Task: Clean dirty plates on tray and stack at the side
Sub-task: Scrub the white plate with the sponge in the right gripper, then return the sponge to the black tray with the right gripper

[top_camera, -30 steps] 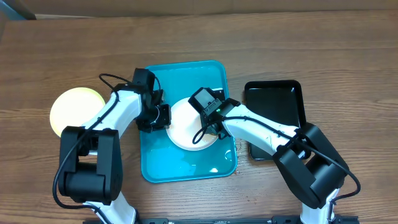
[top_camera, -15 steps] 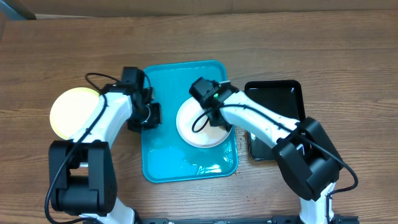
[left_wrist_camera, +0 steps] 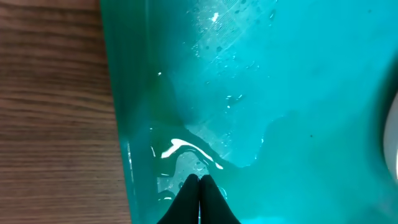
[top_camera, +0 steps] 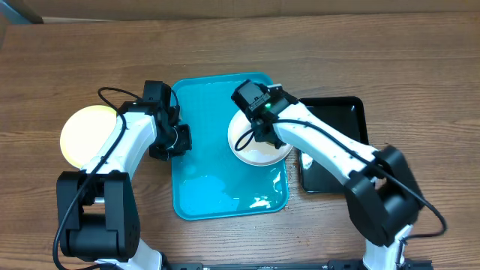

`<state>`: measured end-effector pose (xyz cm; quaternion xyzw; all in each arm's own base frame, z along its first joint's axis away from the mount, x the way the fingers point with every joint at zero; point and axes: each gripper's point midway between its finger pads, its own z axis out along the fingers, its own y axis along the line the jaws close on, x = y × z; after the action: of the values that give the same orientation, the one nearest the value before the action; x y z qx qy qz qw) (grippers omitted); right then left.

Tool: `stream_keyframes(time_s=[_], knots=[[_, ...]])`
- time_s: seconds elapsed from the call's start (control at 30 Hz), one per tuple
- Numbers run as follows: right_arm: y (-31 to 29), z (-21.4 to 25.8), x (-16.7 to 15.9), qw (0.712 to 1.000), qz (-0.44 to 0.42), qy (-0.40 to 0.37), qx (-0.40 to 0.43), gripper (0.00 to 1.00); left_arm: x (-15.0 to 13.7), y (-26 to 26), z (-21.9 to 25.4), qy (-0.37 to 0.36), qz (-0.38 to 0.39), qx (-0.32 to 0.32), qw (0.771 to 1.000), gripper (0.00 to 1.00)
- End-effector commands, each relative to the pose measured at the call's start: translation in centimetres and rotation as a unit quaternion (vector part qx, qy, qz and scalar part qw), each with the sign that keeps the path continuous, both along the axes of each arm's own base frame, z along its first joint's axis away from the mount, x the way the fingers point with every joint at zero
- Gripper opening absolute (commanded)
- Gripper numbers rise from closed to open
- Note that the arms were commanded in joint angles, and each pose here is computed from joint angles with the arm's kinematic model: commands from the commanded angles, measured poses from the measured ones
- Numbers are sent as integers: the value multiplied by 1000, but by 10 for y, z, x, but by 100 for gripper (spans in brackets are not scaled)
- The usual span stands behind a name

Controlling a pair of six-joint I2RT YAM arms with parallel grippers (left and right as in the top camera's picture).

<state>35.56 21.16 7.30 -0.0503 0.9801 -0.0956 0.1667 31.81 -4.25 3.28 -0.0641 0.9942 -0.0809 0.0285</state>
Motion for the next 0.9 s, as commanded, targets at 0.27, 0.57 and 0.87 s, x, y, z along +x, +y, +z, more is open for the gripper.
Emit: stream_keyframes(time_s=[0.27, 0.57, 0.87], knots=[[-12, 71, 0, 998, 1, -39, 57, 4, 19, -61, 29, -66, -65, -174, 980, 21], [-102, 60, 9, 989, -117, 35, 81, 4, 45, -100, 33, -148, -140, -132, 970, 57], [-123, 26, -15, 971, -96, 136, 170, 4, 50, -108, 6, -153, -167, -41, 973, 57]])
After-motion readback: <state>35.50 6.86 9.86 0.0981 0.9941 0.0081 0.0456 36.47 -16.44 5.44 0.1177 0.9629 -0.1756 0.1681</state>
